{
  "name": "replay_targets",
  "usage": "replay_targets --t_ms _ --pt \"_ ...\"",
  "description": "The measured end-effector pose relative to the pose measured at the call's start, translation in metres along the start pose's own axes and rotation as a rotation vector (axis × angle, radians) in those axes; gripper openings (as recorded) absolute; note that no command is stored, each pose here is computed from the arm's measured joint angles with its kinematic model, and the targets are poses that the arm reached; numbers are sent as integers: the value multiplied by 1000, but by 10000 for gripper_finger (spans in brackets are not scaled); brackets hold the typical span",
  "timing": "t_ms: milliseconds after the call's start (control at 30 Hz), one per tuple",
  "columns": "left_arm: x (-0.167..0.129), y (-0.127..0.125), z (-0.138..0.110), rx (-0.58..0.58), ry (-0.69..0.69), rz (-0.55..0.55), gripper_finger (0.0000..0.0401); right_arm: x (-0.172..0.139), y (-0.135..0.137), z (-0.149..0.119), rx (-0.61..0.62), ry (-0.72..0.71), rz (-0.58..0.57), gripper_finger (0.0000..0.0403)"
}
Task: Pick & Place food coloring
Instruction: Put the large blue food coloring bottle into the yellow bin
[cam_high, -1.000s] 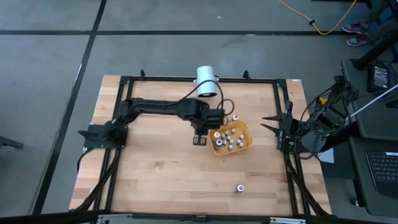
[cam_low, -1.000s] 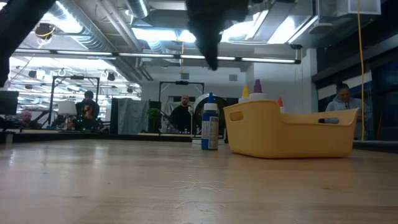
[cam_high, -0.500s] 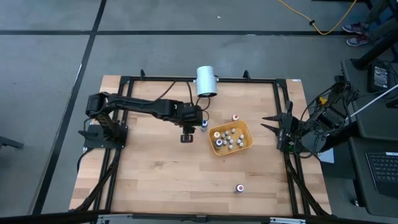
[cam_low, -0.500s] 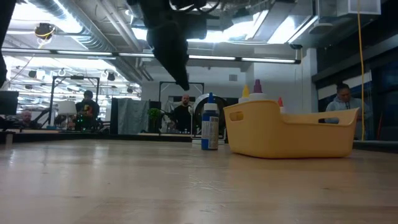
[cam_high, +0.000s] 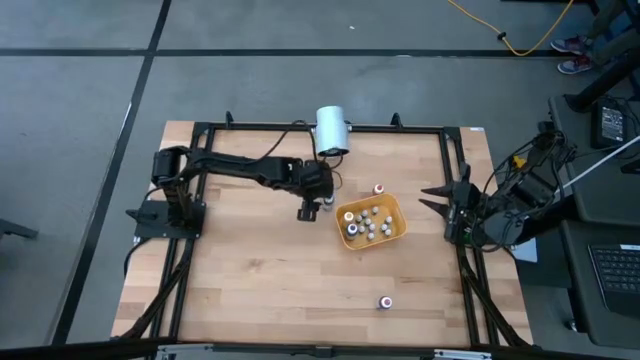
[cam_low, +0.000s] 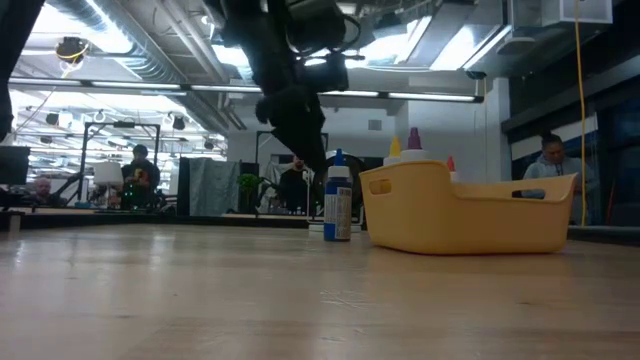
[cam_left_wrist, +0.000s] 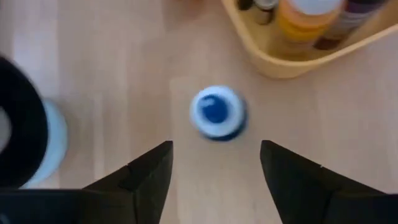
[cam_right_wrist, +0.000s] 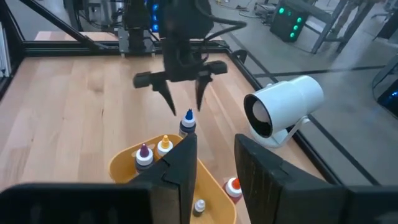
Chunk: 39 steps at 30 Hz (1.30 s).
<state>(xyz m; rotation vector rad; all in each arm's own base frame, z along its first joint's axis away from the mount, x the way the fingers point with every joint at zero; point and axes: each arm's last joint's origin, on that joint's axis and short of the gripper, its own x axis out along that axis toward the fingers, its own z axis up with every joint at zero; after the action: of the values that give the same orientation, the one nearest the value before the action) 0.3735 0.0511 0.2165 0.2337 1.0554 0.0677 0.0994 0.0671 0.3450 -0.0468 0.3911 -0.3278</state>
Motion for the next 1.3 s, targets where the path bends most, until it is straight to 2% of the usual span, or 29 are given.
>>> replay_targets --t_ms 167,267,367,500,700,933,1200,1300 --pt "1 19 0 -45 -57 -13 249 2 3 0 -8 6 -4 110" --pt "3 25 -1 -34 -78 -33 249 2 4 -1 -18 9 -6 110" --pt "9 18 -4 10 -41 -90 249 3 5 -1 -21 10 -6 110" --pt "18 7 -2 52 -39 -114 249 3 4 -1 -26 12 -8 110" --pt "24 4 7 59 -111 -97 245 3 4 -2 -33 12 -17 110" --pt "38 9 -3 22 -43 -111 211 3 4 -2 -35 12 -19 110" --pt "40 8 -2 16 -65 -149 147 3 4 -2 -36 12 -19 110" --pt "40 8 -2 6 -64 -149 145 3 4 -2 -39 13 -19 110"
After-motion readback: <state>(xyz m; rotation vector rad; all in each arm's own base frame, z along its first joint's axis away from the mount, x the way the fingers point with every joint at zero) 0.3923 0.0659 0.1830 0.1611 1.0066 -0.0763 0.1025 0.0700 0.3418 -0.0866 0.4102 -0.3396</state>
